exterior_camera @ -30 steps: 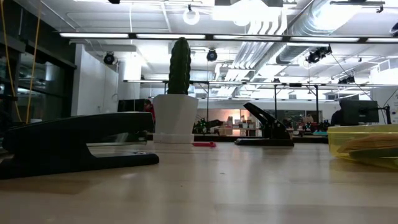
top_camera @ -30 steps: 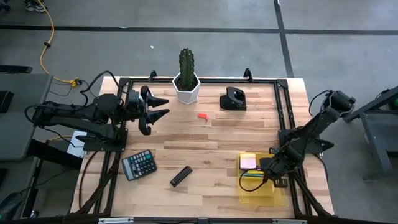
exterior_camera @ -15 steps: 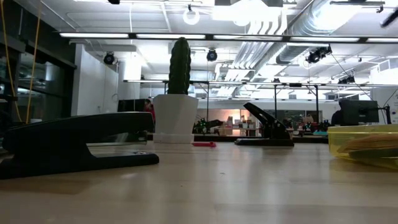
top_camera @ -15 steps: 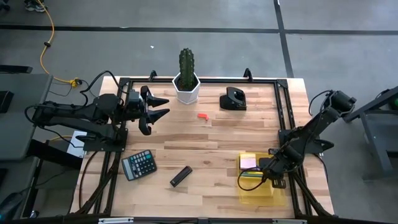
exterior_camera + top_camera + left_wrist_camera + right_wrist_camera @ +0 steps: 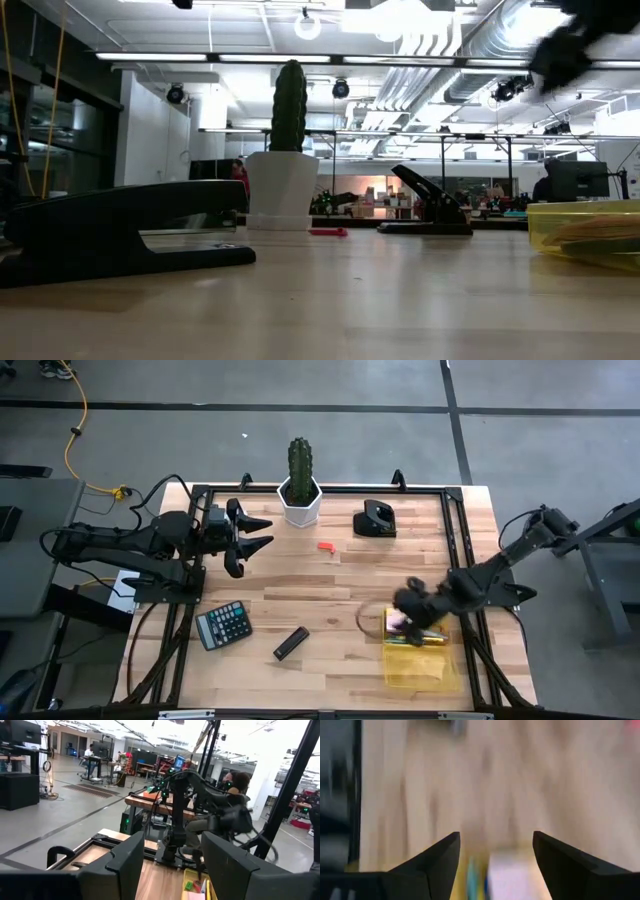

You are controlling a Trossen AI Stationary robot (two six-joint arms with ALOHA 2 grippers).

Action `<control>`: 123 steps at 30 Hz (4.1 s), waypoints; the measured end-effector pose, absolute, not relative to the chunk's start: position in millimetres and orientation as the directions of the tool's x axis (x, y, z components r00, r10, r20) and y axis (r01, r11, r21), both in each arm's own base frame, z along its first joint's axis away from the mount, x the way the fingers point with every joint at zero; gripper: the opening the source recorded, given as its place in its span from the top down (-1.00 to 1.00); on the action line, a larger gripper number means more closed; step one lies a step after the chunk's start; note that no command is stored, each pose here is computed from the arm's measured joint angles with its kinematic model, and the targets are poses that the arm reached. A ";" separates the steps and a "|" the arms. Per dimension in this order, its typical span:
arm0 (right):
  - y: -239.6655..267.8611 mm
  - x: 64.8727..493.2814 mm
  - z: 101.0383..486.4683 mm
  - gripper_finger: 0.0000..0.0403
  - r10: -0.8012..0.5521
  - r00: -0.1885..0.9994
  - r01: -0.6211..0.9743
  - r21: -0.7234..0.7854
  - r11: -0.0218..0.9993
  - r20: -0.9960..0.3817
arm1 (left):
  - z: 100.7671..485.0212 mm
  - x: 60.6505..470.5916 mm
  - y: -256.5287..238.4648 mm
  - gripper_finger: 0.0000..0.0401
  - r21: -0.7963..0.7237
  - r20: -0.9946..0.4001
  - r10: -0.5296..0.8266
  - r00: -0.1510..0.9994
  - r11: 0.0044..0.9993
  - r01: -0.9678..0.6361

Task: Pack school essentials
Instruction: Put the large orange eraser on the yellow supply box

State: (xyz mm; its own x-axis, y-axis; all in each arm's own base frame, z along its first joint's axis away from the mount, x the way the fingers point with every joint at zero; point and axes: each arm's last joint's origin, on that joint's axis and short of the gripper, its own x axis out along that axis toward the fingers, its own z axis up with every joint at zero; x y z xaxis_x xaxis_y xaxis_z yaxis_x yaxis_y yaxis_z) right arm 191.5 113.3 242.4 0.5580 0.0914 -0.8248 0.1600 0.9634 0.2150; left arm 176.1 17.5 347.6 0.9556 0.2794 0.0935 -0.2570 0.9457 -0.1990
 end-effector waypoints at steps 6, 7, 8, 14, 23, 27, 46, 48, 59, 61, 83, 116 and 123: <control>71.9 239.6 259.3 -0.21 -0.114 0.873 0.239 0.211 0.948 -0.475 | 347.6 176.0 17.5 0.07 -0.199 0.094 0.279 0.956 0.946 -0.257; 64.2 245.5 264.3 -0.21 -0.134 0.905 0.238 0.220 0.946 -0.405 | 347.6 176.1 17.5 0.07 -0.199 0.093 0.279 0.956 0.946 -0.257; 57.0 250.4 270.0 -0.21 -0.144 0.931 0.228 0.228 0.947 -0.335 | 347.6 176.1 17.5 0.07 -0.199 0.093 0.279 0.956 0.946 -0.257; 36.2 262.4 310.6 -0.21 -0.102 0.994 0.100 0.071 0.992 0.026 | 347.2 176.1 17.4 0.07 -0.198 0.090 0.276 0.957 0.947 -0.255; 36.1 263.3 327.2 -0.21 -0.095 0.990 0.106 -0.102 0.989 0.104 | 346.3 176.6 16.0 0.07 -0.192 0.081 0.229 0.970 0.959 -0.211; 36.0 263.3 327.3 -0.21 -0.095 0.990 0.103 -0.076 0.992 0.104 | 346.2 176.6 16.0 0.07 -0.192 0.080 0.229 0.970 0.959 -0.211; 35.9 263.3 327.8 -0.21 -0.095 0.990 0.101 -0.050 0.994 0.109 | 292.8 250.9 42.1 0.07 -0.215 -0.366 0.315 0.876 0.887 -0.408; 35.9 263.2 327.8 -0.21 -0.098 0.989 0.104 -0.049 0.993 0.109 | 279.9 270.0 53.9 0.07 -0.153 -0.495 0.313 0.811 0.887 -0.436; 34.3 263.1 328.0 -0.21 -0.152 0.983 0.154 -0.014 0.988 0.108 | 202.4 352.3 131.0 0.07 0.014 -0.817 0.251 0.520 0.909 -0.417; 34.3 263.1 328.0 -0.21 -0.152 0.982 0.154 -0.013 0.988 0.108 | 193.3 362.3 143.6 0.07 -0.008 -0.822 0.225 0.522 0.914 -0.406; 33.5 263.1 327.7 -0.21 -0.182 0.978 0.178 0.040 0.983 0.103 | 139.8 380.8 170.6 0.07 -0.018 -0.886 0.163 0.435 0.924 -0.383; 30.5 263.1 321.0 -0.21 -0.278 0.960 0.277 0.021 0.961 0.037 | 326.3 275.1 101.1 0.07 -0.246 -0.532 0.139 0.836 0.919 -0.309; 14.4 264.8 313.6 -0.21 -0.327 0.944 0.329 0.114 0.937 -0.033 | 351.9 203.0 51.7 0.07 -0.256 -0.003 0.266 0.964 0.932 -0.258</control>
